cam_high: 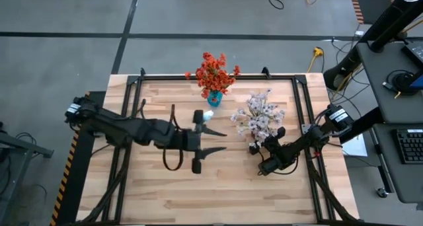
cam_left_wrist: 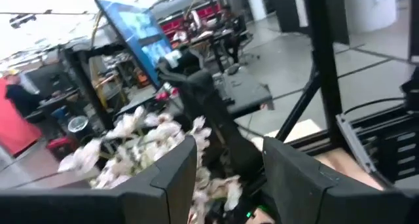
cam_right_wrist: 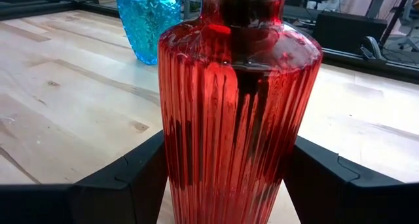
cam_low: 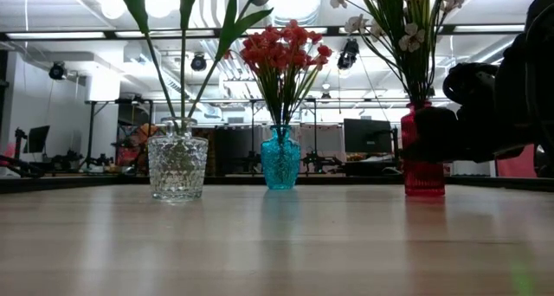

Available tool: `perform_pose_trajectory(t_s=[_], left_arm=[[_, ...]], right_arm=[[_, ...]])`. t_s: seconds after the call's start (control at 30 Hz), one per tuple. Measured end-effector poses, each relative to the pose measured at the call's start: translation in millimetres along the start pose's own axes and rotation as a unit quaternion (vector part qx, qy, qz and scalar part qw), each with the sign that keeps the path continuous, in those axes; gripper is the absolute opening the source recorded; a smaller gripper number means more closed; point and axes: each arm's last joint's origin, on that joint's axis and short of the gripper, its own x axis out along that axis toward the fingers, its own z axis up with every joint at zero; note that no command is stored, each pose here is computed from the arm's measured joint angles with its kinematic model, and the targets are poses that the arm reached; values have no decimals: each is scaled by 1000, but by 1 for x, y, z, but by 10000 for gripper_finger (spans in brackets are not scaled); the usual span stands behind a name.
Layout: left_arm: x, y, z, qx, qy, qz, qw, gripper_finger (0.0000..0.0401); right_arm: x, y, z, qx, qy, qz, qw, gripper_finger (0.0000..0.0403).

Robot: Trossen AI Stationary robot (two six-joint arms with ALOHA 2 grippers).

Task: Sort flowers into vase by color
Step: Put the white flowers into the red vase

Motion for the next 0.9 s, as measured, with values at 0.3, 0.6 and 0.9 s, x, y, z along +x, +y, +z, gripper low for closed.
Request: perform_pose_trajectory(t_s=[0.3, 0.6, 0.9], left_arm=[[35, -2, -20, 3, 43, 7, 999, 159], [51, 3, -31, 4, 83, 13, 996, 189], [59, 4, -42, 11, 111, 64, 992, 236]], right_arm=[[0, 0, 1, 2, 1, 0, 1000, 248], [0, 0, 1, 2, 1, 1, 1000, 248], [0, 1, 1, 3, 0, 1, 1000, 248]])
